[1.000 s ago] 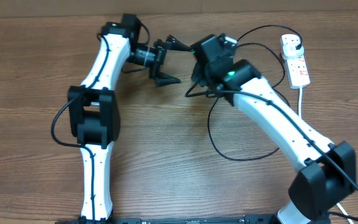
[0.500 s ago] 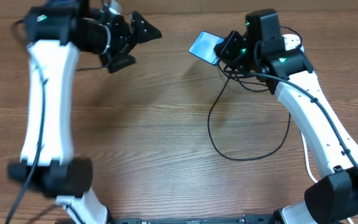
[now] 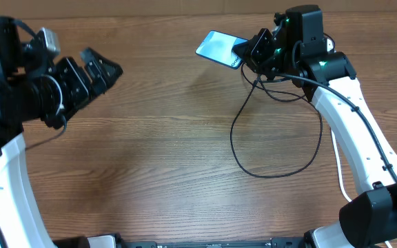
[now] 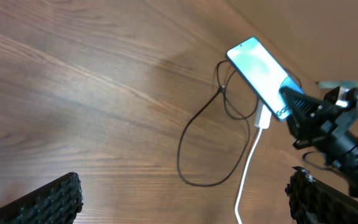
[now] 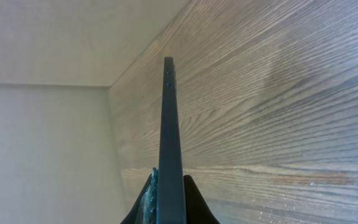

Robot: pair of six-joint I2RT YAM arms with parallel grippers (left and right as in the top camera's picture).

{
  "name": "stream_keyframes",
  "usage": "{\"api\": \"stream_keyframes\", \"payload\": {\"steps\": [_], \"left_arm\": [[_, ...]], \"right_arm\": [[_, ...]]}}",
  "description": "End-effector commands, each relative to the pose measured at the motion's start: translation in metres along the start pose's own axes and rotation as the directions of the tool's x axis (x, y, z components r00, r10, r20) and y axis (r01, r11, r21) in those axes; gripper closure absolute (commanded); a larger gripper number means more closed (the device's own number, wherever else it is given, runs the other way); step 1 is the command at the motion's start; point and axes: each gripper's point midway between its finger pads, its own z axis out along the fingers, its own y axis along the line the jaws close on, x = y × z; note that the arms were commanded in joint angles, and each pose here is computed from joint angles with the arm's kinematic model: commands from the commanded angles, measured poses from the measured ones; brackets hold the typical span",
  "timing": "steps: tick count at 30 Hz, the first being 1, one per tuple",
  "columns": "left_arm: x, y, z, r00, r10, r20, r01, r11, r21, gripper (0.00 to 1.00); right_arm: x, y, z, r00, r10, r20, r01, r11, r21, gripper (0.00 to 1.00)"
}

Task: Plug charger to phone and switch on socket
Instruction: 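Open the left gripper and carry the phone right with the right gripper, then bring the left gripper to the phone and grasp it from the right gripper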

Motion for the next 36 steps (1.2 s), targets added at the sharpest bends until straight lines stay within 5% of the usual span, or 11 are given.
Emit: {"api": "stream_keyframes", "payload": {"steps": [1, 6, 14, 18, 22, 30, 36], "left_arm": [[0.013, 0.016, -0.005, 1.000, 0.016, 0.009, -0.015, 0.998, -0.054, 0.00], [0.041, 0.044, -0.009, 1.000, -0.018, 0.015, 0.019, 0.991, -0.130, 0.00], [0.050, 0.045, -0.011, 0.981, 0.040, 0.192, -0.038, 0.999, -0.014, 0.00], [0.032, 0.052, 0.019, 0.959, -0.154, 0.239, 0.147, 0.988, 0.048, 0.00], [0.026, 0.046, 0.080, 0.912, -0.408, 0.052, 0.394, 0.903, 0.168, 0.00], [-0.001, -0.012, 0.136, 0.860, -0.403, -0.314, 0.505, 0.763, 0.404, 0.00], [0.005, -0.041, 0.167, 0.692, -0.424, -0.584, 0.684, 0.643, 0.344, 0.00]], "right_arm": [[0.000, 0.036, -0.023, 0.999, -0.039, 0.013, 0.040, 0.995, -0.097, 0.96], [0.002, 0.037, -0.024, 0.999, -0.041, 0.000, 0.040, 0.993, -0.107, 0.96], [0.010, 0.042, -0.022, 0.999, -0.043, -0.027, 0.039, 0.991, -0.124, 0.96], [0.021, 0.054, -0.023, 0.995, 0.012, -0.095, -0.028, 0.984, -0.173, 0.96], [0.027, 0.064, -0.026, 0.984, 0.088, -0.158, -0.120, 0.971, -0.209, 0.96], [0.031, 0.068, -0.025, 0.940, 0.270, -0.210, -0.309, 0.933, -0.183, 0.96], [0.050, 0.078, -0.016, 0.927, 0.297, -0.229, -0.338, 0.927, -0.163, 0.96]]}}
